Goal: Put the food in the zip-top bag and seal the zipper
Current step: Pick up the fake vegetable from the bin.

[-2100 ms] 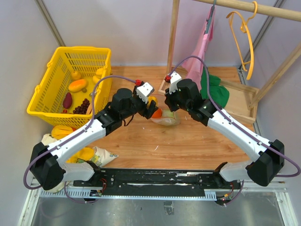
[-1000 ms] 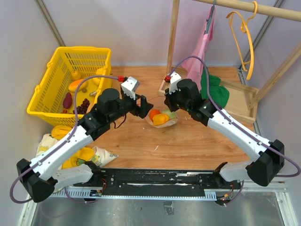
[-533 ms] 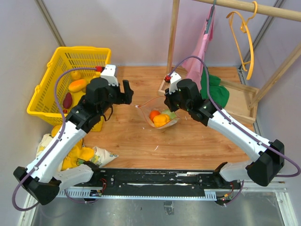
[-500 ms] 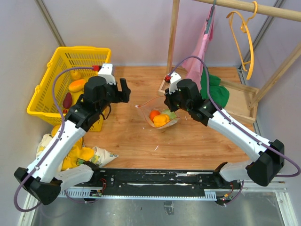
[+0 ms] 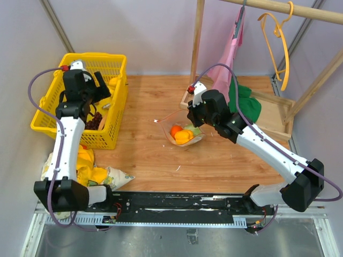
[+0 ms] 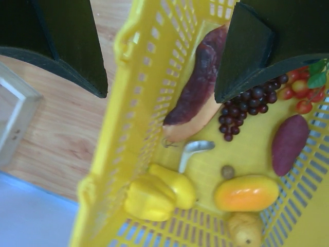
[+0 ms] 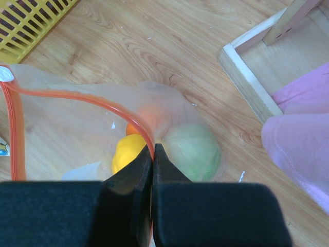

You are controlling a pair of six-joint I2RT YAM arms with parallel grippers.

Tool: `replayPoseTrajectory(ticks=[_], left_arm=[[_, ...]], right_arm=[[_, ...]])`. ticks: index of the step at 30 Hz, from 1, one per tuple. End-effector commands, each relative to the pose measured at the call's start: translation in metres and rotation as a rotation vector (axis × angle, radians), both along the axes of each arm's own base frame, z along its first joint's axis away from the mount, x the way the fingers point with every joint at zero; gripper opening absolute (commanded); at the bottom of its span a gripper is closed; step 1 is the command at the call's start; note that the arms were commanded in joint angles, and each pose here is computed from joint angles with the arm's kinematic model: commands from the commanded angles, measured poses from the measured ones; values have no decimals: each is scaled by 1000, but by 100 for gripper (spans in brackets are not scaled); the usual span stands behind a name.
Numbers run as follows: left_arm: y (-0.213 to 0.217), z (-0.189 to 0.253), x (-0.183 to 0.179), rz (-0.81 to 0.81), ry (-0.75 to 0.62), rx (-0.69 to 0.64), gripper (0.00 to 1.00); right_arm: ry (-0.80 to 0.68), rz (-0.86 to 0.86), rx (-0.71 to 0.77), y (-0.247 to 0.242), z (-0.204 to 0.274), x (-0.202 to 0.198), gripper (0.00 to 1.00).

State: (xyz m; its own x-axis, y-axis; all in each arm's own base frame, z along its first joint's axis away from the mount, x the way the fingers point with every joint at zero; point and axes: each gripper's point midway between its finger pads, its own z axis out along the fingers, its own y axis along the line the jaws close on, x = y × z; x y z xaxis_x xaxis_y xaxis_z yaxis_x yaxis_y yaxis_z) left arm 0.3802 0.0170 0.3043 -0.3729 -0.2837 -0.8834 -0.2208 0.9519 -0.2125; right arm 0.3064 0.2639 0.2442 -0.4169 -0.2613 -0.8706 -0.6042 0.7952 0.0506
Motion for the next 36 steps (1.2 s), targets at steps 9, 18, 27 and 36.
replayPoseTrajectory(ticks=[9, 18, 27, 36], left_arm=[[61, -50, 60, 58, 93, -211, 88], [80, -122, 103, 84, 226, -224, 86], [89, -198, 126, 25, 354, -173, 86], [86, -248, 140, -13, 420, -203, 84]], right_arm=[[-9, -6, 6, -1, 4, 6, 1], [-6, -3, 8, -3, 2, 7, 1], [5, 4, 8, -2, -2, 8, 1], [34, 5, -13, 1, -12, 13, 1]])
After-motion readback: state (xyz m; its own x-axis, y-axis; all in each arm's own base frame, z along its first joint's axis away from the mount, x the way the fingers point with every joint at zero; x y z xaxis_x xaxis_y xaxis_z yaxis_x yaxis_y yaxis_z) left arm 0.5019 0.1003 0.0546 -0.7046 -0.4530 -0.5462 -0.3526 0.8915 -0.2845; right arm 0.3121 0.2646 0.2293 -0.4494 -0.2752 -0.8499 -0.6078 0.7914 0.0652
